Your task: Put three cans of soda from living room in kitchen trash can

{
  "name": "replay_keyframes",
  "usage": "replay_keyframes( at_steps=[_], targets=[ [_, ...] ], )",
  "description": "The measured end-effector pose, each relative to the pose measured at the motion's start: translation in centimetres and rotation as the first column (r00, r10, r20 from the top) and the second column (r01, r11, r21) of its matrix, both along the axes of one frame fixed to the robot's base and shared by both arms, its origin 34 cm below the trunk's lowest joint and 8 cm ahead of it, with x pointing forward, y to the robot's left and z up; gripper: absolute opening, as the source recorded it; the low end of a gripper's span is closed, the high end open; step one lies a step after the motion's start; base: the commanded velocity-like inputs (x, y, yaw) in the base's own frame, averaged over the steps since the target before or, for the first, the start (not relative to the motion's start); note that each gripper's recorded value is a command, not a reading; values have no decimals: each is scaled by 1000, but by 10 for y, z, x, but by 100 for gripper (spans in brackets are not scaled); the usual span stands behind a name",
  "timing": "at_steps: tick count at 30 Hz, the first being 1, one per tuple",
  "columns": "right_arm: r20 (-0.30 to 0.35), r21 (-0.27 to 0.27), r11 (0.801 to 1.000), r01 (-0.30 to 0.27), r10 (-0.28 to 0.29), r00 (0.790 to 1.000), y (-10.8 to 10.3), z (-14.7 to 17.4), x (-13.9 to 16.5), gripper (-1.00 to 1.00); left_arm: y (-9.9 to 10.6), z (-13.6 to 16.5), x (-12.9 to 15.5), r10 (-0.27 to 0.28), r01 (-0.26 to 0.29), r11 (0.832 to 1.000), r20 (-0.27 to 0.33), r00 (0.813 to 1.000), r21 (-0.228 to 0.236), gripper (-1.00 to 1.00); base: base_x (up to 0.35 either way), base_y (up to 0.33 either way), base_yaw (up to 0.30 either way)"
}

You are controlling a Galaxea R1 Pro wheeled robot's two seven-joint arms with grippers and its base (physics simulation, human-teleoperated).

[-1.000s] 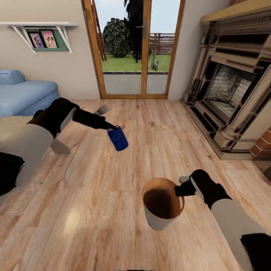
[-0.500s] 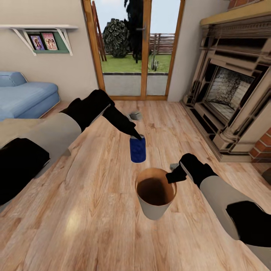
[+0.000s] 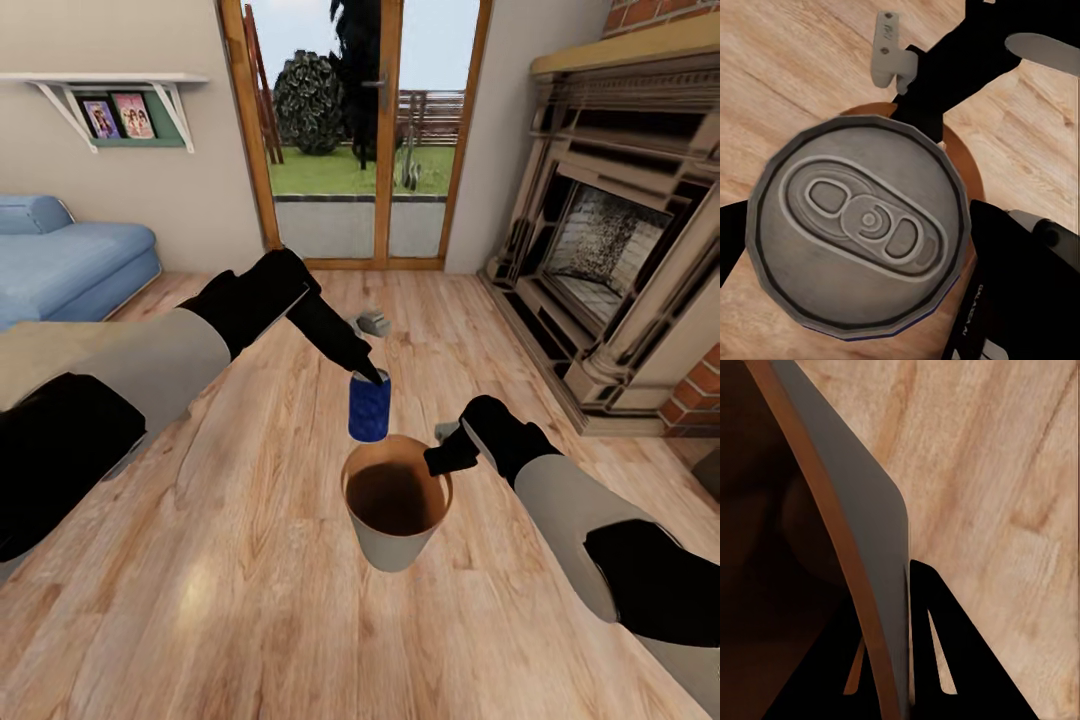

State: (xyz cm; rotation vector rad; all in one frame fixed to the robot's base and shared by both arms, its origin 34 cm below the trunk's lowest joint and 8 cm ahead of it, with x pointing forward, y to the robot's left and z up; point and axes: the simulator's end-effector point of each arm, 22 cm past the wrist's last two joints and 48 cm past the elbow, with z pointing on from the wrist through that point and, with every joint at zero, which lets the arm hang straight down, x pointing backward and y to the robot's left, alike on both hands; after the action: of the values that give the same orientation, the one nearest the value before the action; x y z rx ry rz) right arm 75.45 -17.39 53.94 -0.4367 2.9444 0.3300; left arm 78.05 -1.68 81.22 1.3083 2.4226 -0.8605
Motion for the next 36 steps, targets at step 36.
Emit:
replay_keyframes(
  at_steps=[36],
  targets=[
    [62,26,998,-65,64,996,54,49,35,-100,4,-126,-41,-67,67,998,-20,998,-3,-100,0,0,0]
  ],
)
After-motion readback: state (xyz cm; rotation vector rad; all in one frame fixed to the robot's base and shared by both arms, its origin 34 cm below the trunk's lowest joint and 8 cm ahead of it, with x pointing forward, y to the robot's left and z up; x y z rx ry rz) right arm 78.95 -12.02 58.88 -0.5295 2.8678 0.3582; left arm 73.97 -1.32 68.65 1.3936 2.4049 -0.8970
